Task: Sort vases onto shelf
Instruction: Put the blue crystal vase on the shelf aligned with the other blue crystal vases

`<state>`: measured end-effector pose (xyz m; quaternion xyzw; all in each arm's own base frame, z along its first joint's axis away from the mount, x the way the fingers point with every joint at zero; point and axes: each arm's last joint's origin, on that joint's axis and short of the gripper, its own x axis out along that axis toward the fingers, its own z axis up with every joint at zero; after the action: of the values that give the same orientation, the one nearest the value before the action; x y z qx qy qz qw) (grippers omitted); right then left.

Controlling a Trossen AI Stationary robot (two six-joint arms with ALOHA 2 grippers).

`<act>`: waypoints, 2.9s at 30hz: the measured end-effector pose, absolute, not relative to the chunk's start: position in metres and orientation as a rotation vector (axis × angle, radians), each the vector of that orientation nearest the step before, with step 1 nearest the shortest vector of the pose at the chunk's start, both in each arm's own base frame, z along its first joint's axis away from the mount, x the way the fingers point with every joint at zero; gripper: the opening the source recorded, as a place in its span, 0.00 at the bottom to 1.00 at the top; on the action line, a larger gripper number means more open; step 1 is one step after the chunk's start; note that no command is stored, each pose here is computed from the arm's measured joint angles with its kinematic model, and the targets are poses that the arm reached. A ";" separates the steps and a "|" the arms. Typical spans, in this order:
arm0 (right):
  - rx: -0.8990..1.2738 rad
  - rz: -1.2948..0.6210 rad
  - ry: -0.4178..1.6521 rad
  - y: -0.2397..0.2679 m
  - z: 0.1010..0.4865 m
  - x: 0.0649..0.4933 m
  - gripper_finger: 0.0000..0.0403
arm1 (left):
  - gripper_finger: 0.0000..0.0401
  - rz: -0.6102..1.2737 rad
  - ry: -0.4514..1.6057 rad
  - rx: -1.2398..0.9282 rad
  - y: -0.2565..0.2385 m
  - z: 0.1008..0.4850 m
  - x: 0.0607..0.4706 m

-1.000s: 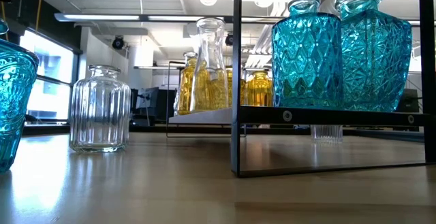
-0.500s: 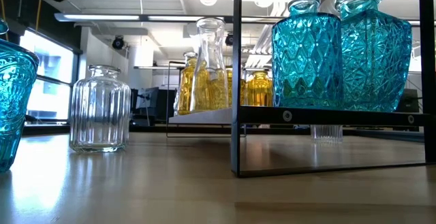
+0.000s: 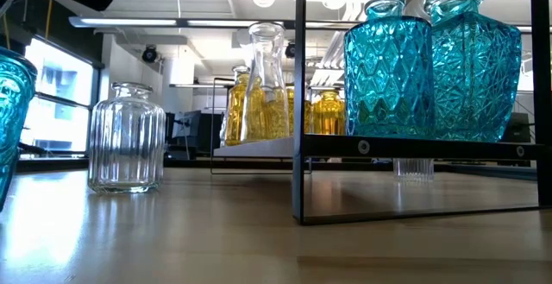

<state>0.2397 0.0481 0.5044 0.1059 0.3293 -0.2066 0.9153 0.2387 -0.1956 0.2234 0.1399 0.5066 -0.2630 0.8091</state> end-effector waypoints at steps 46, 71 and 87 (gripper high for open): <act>0.220 -0.392 0.724 0.050 0.502 0.237 0.36 | 0.40 -0.558 1.158 0.279 -0.203 0.230 0.255; 0.167 -0.378 0.718 0.057 0.502 0.235 0.36 | 0.40 -0.537 1.239 0.173 -0.206 0.218 0.259; 0.123 -0.359 0.720 0.061 0.502 0.234 0.36 | 0.40 -0.466 1.245 0.138 -0.187 0.217 0.272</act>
<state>0.2344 0.0608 0.5024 0.0596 0.3503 -0.1746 0.9183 0.2717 -0.1873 0.2167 0.0639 0.5773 -0.2161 0.7848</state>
